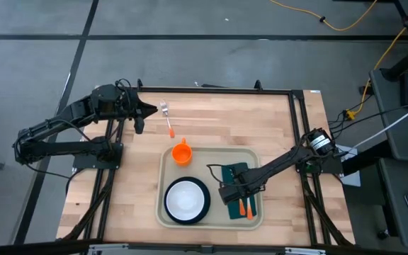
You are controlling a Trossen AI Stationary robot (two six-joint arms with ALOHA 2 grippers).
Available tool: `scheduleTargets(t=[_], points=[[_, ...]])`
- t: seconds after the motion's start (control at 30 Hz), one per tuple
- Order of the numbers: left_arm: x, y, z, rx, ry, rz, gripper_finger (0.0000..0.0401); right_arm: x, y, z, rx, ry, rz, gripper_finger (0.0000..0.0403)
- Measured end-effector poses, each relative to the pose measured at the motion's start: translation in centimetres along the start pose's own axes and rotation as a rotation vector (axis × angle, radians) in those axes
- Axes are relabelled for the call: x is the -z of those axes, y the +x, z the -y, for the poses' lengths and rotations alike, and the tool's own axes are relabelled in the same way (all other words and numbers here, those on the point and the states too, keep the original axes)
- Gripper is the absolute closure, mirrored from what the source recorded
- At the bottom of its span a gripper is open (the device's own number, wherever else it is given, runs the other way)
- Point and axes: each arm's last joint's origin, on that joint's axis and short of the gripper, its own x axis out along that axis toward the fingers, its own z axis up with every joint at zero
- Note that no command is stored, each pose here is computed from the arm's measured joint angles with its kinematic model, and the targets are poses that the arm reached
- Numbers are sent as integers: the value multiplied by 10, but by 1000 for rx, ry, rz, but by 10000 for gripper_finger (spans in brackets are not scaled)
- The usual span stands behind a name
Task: Set up tray
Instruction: Put the orange spoon on top of the green table napkin to the left of the orange table knife, then put the orange fork on top of the green table napkin to the left of the orange spoon
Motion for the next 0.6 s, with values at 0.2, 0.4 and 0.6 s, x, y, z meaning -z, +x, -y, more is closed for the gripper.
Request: scheduleTargets(t=[0.2,0.4,0.6], points=[[0,0,0,0,0,0,356,0,1,0,6,0,-7,374],[0,0,0,1,0,-1,356,1,1,0,19,-2,-25,336],[0,0,0,0,0,0,356,1,-5,-2,31,-9,-29,323]])
